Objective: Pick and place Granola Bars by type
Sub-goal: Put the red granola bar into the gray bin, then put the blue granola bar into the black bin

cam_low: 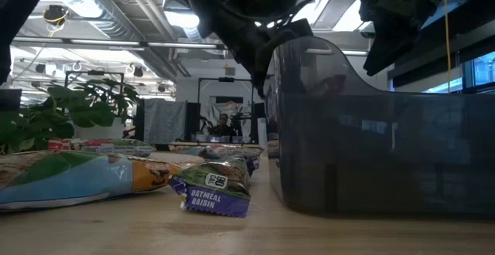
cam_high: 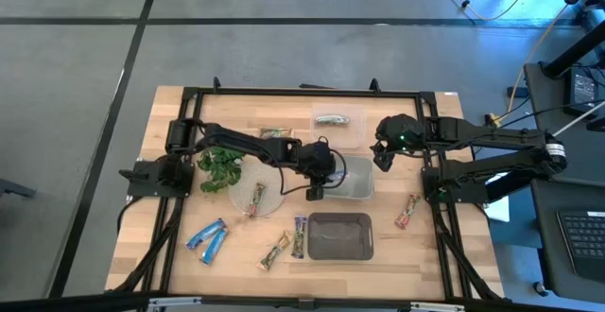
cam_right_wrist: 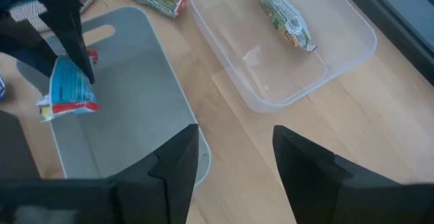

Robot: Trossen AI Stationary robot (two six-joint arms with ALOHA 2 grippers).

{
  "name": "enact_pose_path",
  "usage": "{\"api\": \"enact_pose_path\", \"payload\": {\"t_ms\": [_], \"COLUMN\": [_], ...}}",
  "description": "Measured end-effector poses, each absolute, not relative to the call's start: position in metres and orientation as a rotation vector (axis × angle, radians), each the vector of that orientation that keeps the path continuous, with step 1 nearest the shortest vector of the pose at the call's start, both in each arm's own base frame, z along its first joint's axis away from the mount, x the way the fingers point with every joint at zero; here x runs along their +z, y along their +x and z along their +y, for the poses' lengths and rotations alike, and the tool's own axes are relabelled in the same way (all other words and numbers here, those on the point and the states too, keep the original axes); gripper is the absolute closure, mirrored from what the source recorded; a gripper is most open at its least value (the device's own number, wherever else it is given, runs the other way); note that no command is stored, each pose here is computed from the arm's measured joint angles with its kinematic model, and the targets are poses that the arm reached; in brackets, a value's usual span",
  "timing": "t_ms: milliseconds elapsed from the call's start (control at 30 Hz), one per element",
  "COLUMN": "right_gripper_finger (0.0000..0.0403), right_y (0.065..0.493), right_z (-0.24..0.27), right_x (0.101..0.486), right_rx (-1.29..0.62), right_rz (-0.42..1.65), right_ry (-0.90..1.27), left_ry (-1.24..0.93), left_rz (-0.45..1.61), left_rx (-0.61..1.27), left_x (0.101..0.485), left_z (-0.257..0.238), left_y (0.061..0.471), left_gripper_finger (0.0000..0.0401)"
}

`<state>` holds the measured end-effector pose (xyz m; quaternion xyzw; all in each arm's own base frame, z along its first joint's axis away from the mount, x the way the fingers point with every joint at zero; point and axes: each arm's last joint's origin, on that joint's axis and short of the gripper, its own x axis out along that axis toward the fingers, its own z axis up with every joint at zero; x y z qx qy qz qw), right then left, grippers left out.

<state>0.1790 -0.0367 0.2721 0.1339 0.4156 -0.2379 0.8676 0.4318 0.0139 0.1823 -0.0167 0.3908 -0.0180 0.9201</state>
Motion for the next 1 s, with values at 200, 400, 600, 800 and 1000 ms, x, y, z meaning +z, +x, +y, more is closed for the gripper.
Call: {"api": "enact_pose_path", "payload": {"t_ms": [200,400,600,800,1000], "right_gripper_finger": [0.0211,0.0211,0.0211,0.0211,0.0211], "right_y": [0.179,0.181,0.181,0.181,0.181], "right_z": [-0.037,-0.037,-0.037,-0.037,-0.037], "right_x": [0.272,0.273,0.273,0.273,0.273], "right_rx": [-0.479,-0.478,-0.481,-0.479,-0.479], "right_rz": [0.879,0.856,0.854,0.855,0.857], "right_ry": [0.242,0.243,0.25,0.246,0.246], "left_ry": [-0.072,-0.106,-0.05,0.027,-0.016], "left_rz": [0.801,0.793,0.789,0.77,0.774], "left_rx": [-0.027,-0.024,-0.044,-0.049,-0.052], "left_x": [0.183,0.185,0.185,0.2,0.25], "left_z": [0.011,0.005,-0.005,-0.011,-0.019], "left_y": [0.432,0.432,0.432,0.427,0.397], "left_gripper_finger": [0.0342,0.0338,0.0293,0.0232,0.0205]}}
